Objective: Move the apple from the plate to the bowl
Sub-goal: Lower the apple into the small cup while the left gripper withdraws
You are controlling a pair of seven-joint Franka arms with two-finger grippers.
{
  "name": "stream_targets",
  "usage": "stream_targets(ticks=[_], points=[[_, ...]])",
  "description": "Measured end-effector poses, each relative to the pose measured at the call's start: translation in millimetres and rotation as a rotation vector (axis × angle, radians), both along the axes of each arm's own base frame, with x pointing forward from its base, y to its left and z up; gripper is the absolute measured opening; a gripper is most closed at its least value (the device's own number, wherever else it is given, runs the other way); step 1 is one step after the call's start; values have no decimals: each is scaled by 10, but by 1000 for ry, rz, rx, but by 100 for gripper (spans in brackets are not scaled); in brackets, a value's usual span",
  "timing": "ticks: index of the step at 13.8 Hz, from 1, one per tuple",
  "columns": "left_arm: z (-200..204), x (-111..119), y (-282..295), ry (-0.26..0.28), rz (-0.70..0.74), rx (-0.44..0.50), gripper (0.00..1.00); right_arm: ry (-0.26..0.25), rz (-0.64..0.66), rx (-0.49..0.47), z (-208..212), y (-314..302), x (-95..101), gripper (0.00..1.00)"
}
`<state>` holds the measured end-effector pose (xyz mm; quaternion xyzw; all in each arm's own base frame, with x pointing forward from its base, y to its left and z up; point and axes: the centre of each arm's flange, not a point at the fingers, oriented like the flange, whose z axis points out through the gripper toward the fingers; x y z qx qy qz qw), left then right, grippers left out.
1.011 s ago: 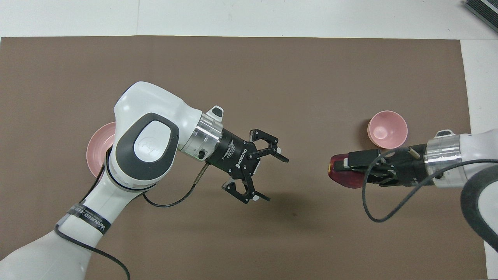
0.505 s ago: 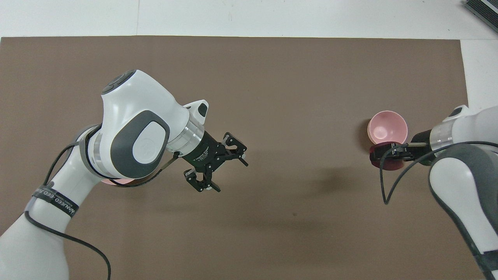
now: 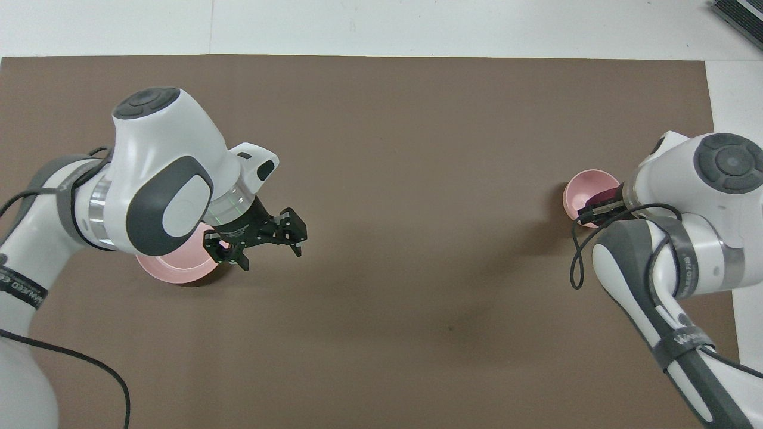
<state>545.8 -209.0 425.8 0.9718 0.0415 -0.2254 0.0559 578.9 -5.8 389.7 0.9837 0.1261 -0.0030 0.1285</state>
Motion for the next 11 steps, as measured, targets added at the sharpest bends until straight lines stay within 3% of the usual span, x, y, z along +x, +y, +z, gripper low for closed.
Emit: stream_targets(ticks=[4, 11], points=[[127, 79, 482, -40, -170, 86, 100, -9, 25, -59, -67, -15, 157, 90], [571, 287, 878, -138, -126, 66, 100, -16, -3, -74, -337, 140, 249, 90]])
